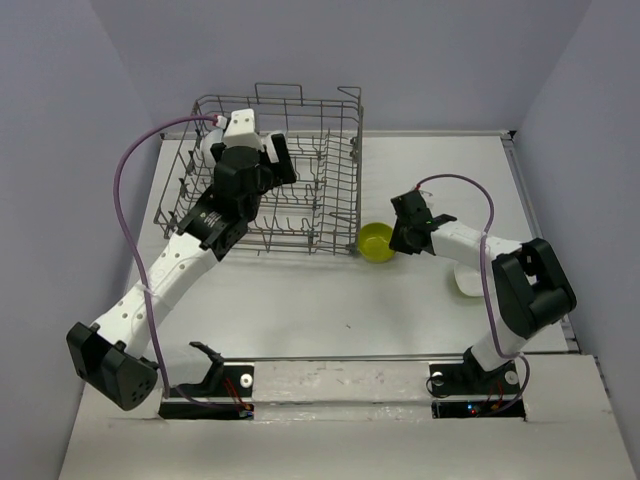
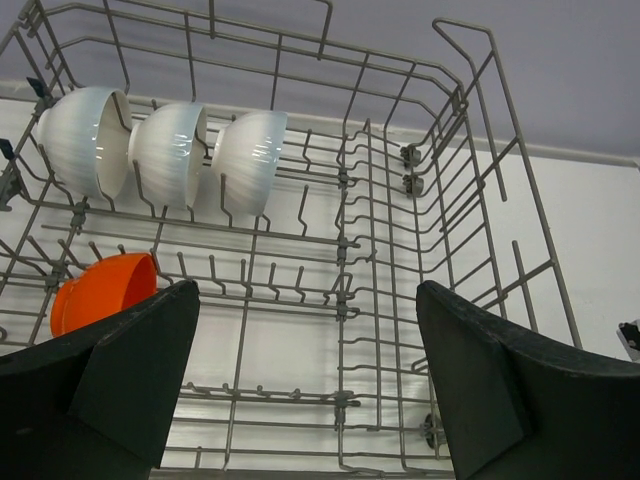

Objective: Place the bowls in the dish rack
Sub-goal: Pick up the bowl from the center of the board, then pass from the right arm to the left

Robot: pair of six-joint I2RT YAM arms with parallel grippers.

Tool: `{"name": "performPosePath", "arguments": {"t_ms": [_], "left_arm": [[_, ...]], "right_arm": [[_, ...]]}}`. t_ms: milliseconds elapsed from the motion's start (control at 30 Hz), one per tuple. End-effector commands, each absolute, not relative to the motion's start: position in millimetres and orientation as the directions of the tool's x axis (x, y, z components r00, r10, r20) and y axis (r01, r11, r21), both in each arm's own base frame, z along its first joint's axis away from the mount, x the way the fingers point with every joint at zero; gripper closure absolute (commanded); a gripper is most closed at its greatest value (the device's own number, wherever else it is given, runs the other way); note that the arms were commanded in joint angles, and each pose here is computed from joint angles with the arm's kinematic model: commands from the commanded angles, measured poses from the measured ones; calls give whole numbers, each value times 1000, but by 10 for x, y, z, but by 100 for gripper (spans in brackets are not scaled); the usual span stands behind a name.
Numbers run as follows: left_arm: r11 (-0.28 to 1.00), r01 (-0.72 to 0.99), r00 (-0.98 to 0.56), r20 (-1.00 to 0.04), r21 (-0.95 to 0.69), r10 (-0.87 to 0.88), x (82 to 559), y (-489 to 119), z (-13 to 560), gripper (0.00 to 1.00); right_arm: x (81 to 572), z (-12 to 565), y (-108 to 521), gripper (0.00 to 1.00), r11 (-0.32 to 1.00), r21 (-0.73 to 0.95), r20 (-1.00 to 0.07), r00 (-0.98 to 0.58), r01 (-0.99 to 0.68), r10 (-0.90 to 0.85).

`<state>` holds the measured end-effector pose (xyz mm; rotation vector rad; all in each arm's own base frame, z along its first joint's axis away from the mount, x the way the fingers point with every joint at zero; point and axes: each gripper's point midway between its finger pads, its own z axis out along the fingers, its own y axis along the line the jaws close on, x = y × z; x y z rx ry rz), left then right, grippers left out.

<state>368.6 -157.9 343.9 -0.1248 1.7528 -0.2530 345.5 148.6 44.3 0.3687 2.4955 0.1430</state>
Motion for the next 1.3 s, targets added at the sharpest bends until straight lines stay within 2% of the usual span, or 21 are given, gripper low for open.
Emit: {"name": "performPosePath", "arguments": {"t_ms": [0, 233, 567, 1000, 1267], "left_arm": [[961, 71, -178, -951, -268, -253, 3705, -1636, 3578, 1], [961, 89, -202, -949, -262, -240, 3697, -1733, 3522, 1], [936, 159, -216, -936, -315, -278, 3623, -1926, 3623, 1], [827, 363, -227, -901, -430, -369, 3442, -2360, 4158, 1], [822, 366, -231, -898, -437, -375, 3485, -2504, 4318, 1]], "right_arm": [[3573, 538, 1464, 99, 945, 209, -595, -734, 252, 327], [3534, 855, 1265, 99, 941, 179, -662, -673, 286, 330], [3440, 1819, 946, 99, 921, 218, -783, -506, 323, 363], [3725, 3533, 1212, 99, 910, 395, -860, -300, 124, 414], [3998, 3799, 1517, 99, 901, 431, -854, -303, 42, 423]]}}
